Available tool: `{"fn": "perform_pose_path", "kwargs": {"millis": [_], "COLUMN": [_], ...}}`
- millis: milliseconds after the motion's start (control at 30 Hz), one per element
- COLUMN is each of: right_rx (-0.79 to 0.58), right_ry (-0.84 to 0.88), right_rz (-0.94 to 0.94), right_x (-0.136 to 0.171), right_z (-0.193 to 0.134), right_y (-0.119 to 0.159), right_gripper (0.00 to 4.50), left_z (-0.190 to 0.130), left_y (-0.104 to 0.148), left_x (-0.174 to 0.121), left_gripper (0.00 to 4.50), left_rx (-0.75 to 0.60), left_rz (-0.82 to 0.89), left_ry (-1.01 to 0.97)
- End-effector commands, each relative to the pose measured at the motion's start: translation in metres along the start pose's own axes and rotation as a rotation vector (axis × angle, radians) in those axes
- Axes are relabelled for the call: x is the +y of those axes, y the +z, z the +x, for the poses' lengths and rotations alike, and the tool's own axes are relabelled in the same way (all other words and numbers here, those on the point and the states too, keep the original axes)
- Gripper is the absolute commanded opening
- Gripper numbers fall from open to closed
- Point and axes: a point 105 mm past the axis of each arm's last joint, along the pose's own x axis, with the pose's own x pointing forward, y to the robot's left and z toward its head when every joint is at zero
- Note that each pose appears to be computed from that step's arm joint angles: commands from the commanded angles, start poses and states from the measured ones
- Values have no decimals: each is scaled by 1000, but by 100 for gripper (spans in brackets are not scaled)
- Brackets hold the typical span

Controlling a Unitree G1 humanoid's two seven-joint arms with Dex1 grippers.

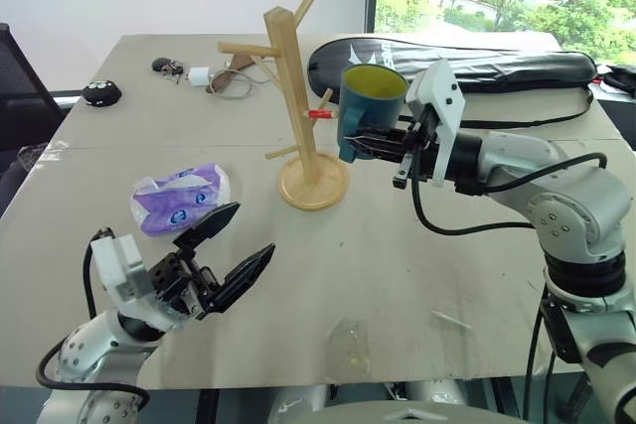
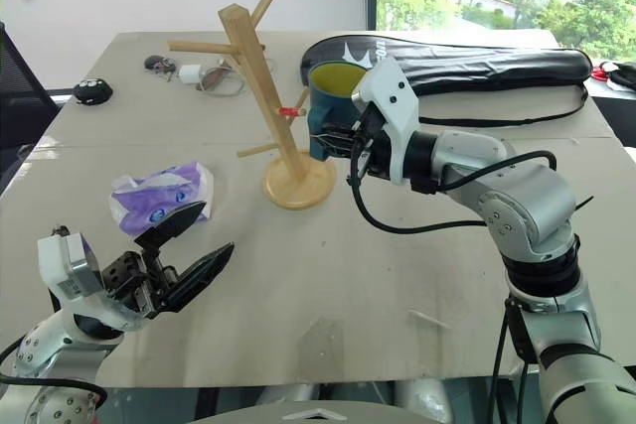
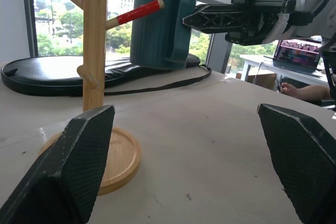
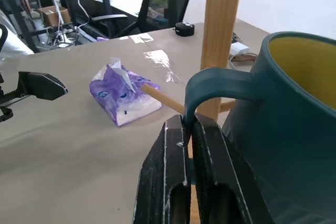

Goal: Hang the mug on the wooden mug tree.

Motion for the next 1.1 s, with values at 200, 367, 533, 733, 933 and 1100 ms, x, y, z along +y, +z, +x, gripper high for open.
{"fn": "perform_pose_path", "kwargs": {"millis": [200,367,533,733,933,1100], "right_rx": [-56,-52,-40,-17,15,12], "right_ry": [44,55,65,56,73,91], "right_rz": [-49,-59,-62,-72,-119,-141], "right_x": [7,7,6,3,8,10], "right_z": [10,16,22,25,32,36], "right_y": [22,24,24,22,17,16], "right_gripper": [6,6,6,6,6,82], "left_z": [-31,-43,-42,-39,-39,-36], "left_y": [21,26,34,45,46,45], "left_x": [-1,8,23,33,39,39], "left_gripper": [450,450,450,450,450,450], "left_rx": [-63,-46,-3,24,34,27], "left_rz": [46,54,51,31,44,41], "left_ry": [7,8,-12,-66,-88,-92]}}
